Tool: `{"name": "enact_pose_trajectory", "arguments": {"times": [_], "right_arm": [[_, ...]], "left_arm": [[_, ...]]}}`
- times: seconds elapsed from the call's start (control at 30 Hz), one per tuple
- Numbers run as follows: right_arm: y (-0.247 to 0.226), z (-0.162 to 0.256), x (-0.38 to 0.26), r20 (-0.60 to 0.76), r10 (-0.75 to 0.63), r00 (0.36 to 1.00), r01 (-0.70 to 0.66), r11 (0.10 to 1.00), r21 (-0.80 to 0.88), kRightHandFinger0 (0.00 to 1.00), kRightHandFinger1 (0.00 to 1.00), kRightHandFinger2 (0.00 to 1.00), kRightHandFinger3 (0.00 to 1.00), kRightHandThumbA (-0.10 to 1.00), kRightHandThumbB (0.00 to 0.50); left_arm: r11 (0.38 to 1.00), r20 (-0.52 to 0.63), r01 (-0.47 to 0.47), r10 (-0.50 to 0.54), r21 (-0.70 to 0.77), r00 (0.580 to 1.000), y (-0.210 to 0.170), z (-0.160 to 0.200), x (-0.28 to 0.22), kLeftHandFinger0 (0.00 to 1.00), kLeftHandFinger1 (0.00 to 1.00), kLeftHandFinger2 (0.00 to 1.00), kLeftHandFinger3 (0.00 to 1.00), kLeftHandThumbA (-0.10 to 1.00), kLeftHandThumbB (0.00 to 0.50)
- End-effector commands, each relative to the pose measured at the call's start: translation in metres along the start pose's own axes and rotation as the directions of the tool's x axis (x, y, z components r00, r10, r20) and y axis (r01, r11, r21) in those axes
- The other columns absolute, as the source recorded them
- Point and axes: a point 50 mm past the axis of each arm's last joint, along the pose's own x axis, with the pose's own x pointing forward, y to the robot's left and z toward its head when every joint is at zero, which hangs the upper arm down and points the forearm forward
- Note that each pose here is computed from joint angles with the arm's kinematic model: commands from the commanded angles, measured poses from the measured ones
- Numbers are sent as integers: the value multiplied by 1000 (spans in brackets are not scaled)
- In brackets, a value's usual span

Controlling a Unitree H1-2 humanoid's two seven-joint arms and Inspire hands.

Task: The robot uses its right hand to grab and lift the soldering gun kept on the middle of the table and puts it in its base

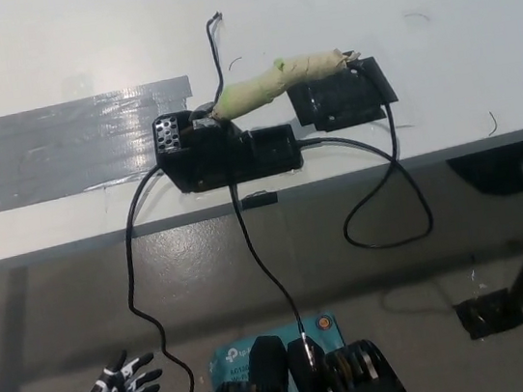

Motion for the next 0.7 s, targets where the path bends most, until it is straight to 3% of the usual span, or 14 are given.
{"name": "enact_pose_trajectory", "arguments": {"times": [0.0, 0.2, 0.23, 0.3, 0.33, 0.4, 0.43, 0.5, 0.67], "right_arm": [[-30, 1, 6, 23, -95, 995, 81, 935, 346, 1000, 1000, 1000, 1000, 588, 317], [-31, 3, 15, 11, -64, 998, 55, 924, 380, 924, 1000, 1000, 1000, 568, 331], [-30, 3, 15, 9, -52, 999, 45, 926, 375, 917, 1000, 1000, 1000, 569, 345], [-28, 3, 14, -5, -15, 1000, 16, 932, 361, 915, 1000, 1000, 1000, 539, 327], [-29, 2, 15, -25, 25, 999, -14, 933, 359, 822, 1000, 1000, 1000, 537, 343], [-29, 3, 14, -37, 42, 998, -28, 943, 332, 775, 1000, 1000, 1000, 545, 347], [-30, 2, 14, -50, 56, 997, -37, 948, 315, 693, 985, 1000, 1000, 535, 342], [-31, 0, 14, -73, 81, 994, -55, 950, 308, 673, 1000, 1000, 1000, 533, 343], [-33, 0, 14, -75, 95, 993, -67, 948, 312, 649, 1000, 1000, 1000, 559, 345]], "left_arm": [[991, -17, -134, 134, 9, 991, 22, 8, -10, 971, 1000, 1000, 1000, 1000, 132], [984, -48, -178, 177, -20, 983, 27, 6, -10, 941, 1000, 1000, 1000, 1000, 84], [984, -47, -177, 176, -17, 983, 28, 6, -10, 940, 1000, 1000, 1000, 1000, 102], [983, -50, -182, 181, -18, 982, 28, 3, -11, 884, 1000, 1000, 1000, 1000, 94], [984, -48, -181, 180, -8, 982, 28, 2, -11, 883, 1000, 1000, 1000, 1000, 98], [982, -56, -187, 186, -6, 981, 27, 1, -13, 896, 1000, 1000, 1000, 1000, 88], [982, -60, -187, 186, -8, 981, 27, 1, -13, 903, 1000, 1000, 1000, 1000, 88], [981, -66, -194, 192, -18, 979, 27, -1, -13, 909, 1000, 1000, 1000, 1000, 77], [981, -64, -191, 190, -15, 980, 27, 0, -14, 888, 1000, 1000, 1000, 1000, 108]]}}
